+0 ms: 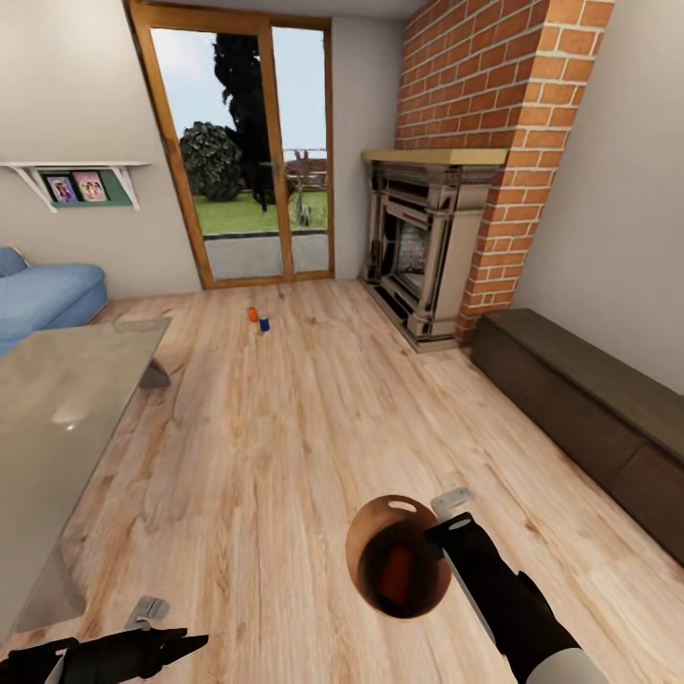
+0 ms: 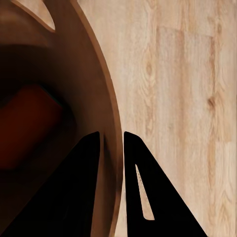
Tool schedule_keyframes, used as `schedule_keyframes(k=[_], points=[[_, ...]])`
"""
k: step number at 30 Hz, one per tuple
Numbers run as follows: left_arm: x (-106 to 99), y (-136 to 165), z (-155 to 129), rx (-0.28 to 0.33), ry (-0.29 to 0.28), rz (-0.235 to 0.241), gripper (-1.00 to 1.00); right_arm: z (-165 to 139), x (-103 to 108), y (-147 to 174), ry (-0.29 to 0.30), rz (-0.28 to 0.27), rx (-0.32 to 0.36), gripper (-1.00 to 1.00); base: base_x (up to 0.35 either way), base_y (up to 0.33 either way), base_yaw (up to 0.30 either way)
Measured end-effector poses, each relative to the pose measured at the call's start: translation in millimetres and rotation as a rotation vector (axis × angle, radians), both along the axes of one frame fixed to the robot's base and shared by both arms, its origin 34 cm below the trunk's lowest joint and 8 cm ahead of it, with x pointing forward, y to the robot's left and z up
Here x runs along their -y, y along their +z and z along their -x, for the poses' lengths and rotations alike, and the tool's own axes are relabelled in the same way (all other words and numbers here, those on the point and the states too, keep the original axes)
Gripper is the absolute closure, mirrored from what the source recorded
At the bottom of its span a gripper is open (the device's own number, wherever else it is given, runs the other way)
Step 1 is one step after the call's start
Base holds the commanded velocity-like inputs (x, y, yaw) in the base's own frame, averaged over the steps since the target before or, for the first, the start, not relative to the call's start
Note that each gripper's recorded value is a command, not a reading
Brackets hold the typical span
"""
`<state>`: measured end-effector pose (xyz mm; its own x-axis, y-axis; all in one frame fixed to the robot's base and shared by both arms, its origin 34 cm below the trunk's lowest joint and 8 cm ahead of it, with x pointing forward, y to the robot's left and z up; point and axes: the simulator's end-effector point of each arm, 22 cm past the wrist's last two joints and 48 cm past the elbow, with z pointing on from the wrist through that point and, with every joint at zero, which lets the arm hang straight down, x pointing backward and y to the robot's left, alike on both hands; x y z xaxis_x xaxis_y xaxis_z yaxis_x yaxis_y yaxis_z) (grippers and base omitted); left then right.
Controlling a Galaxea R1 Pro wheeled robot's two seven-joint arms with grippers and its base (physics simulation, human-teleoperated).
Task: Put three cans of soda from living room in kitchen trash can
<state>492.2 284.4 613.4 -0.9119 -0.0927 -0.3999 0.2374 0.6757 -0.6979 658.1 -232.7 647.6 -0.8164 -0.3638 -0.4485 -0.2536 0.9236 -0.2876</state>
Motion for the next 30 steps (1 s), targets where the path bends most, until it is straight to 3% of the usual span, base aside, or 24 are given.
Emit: schedule_keyframes(k=[9, 30], points=[[0.0, 0.2, -0.3, 0.001, 0.000, 0.000, -1.00, 0.4, -1.7, -0.4, -0.002, -0.010, -0.002, 1.00, 0.348, 0.000, 0.197], [0.1, 0.2, -0.3, 0.001, 0.000, 0.000, -1.00, 0.1, -0.8, -0.2, -0.001, -0.005, -0.001, 1.00, 0.348, 0.000, 0.009]])
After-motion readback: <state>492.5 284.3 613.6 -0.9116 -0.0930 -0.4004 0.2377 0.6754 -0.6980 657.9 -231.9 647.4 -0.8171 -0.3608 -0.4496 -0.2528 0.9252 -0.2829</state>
